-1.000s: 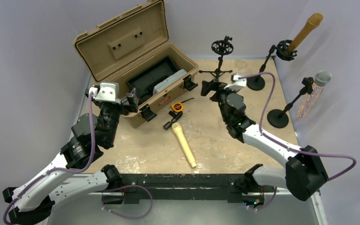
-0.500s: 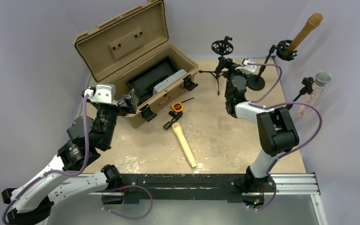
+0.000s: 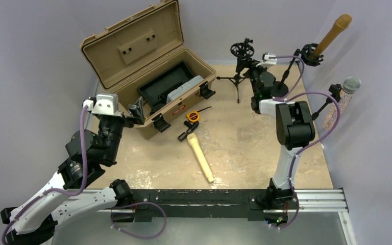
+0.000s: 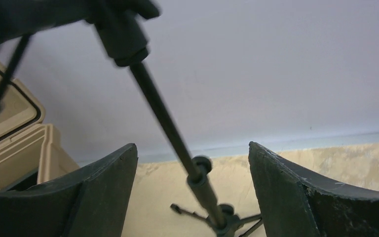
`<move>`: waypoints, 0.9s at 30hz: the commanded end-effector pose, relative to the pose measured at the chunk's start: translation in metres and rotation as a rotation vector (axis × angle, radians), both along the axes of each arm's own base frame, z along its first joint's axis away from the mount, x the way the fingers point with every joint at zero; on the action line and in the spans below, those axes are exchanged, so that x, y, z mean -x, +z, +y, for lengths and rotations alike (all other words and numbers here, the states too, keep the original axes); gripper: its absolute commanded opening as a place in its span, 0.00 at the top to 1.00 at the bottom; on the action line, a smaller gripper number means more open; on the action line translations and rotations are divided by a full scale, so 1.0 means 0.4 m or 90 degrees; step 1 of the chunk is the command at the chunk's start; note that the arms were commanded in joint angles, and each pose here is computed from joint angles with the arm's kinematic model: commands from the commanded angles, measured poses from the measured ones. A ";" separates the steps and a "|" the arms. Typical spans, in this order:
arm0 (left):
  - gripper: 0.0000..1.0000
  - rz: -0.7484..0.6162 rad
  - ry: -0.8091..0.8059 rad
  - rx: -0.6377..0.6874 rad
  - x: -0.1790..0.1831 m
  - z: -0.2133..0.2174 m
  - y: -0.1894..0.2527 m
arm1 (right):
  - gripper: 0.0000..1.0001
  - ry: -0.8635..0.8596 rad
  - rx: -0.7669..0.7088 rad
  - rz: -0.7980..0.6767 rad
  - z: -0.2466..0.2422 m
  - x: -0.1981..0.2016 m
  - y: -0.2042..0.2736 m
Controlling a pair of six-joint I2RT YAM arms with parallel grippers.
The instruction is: Remove the microphone from the stand
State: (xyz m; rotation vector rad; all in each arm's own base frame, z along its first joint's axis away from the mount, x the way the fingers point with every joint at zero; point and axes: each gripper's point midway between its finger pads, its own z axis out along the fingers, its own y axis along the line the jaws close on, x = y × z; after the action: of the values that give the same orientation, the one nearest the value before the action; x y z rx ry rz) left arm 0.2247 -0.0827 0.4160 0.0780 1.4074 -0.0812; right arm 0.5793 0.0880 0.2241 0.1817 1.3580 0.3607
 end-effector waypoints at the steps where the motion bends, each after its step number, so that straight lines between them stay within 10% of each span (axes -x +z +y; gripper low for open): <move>1: 0.09 -0.023 -0.006 0.029 0.013 0.012 0.045 | 0.21 0.092 0.004 -0.063 0.018 -0.035 0.088; 16: 0.11 -0.016 -0.006 0.020 0.006 0.001 0.036 | 0.37 0.173 0.037 -0.037 0.051 -0.138 0.039; 27: 0.12 -0.016 -0.008 0.025 0.007 0.002 0.038 | 0.79 0.146 0.032 -0.030 0.029 -0.101 0.040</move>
State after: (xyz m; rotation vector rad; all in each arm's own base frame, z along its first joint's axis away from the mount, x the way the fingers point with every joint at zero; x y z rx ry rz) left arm 0.2249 -0.0829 0.4160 0.0782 1.4079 -0.0811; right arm 0.6320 0.1109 0.2087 -0.0465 1.4017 0.5556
